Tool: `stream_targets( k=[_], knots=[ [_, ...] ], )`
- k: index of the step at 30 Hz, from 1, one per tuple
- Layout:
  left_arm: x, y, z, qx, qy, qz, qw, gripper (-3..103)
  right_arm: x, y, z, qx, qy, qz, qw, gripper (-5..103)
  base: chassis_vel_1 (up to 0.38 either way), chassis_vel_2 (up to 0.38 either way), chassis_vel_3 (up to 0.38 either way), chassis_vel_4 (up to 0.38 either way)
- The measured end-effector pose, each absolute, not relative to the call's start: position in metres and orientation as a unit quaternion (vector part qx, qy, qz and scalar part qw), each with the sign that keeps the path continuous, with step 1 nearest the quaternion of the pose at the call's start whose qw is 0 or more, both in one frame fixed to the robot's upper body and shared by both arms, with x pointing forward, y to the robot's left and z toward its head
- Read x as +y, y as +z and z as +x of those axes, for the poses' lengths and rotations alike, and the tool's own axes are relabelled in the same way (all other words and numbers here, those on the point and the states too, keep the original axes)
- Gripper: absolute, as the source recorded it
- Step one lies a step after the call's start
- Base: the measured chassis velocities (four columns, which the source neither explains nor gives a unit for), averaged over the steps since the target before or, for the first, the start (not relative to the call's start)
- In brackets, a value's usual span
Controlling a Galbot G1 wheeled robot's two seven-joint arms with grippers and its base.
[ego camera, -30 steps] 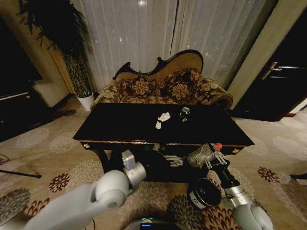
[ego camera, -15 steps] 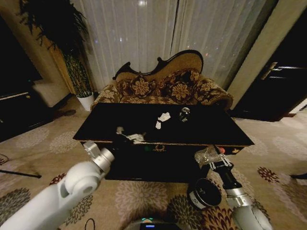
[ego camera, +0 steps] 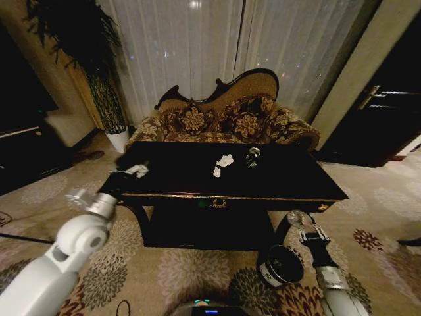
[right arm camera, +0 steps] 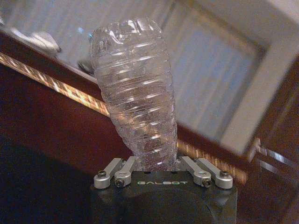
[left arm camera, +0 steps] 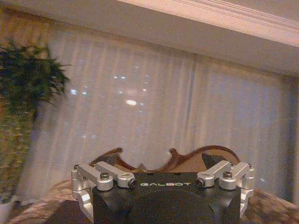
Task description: Move to the front of the table and place the trash on the table into the trash bin.
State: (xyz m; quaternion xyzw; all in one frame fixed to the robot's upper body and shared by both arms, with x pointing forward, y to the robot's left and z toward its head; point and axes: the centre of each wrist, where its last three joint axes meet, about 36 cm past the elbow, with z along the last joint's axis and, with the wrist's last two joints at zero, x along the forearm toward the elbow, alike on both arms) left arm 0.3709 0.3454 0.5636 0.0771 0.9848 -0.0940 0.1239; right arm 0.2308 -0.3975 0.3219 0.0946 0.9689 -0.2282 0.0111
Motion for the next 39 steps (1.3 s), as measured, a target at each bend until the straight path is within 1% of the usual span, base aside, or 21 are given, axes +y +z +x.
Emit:
stream_targets(
  k=[3,5,6,8,14,22,27,39],
  knots=[
    [0.35,0.559,0.373,0.985,-0.103,0.064,0.122,100,-0.408,0.294,0.225,0.972,-0.203,0.113,-0.026,27,0.0,0.0,0.0,0.0],
    [0.35,0.556,0.373,0.985,-0.108,0.06,0.121,100,-0.411,0.283,0.225,0.973,-0.196,0.117,-0.038,27,0.0,0.0,0.0,0.0],
    [0.354,0.548,0.372,0.985,-0.119,0.046,0.12,100,-0.422,0.244,0.227,0.973,-0.174,0.131,-0.075,27,0.0,0.0,0.0,0.0],
    [0.359,0.542,0.371,0.984,-0.124,0.035,0.12,100,-0.423,0.226,0.23,0.973,-0.161,0.133,-0.094,27,0.0,0.0,0.0,0.0],
    [0.365,0.531,0.373,0.986,-0.115,0.028,0.118,100,-0.422,0.2,0.23,0.974,-0.138,0.13,-0.126,27,0.0,0.0,0.0,0.0],
    [0.353,0.525,0.375,0.988,-0.094,0.054,0.109,100,-0.419,0.15,0.238,0.967,-0.112,0.131,-0.185,27,0.0,0.0,0.0,0.0],
    [0.348,0.537,0.373,0.987,-0.084,0.07,0.117,100,-0.418,0.128,0.245,0.964,-0.105,0.13,-0.206,27,0.0,0.0,0.0,0.0],
    [0.348,0.549,0.369,0.988,-0.076,0.071,0.115,100,-0.413,0.11,0.289,0.965,-0.091,0.127,-0.212,27,0.0,0.0,0.0,0.0]
  ],
)
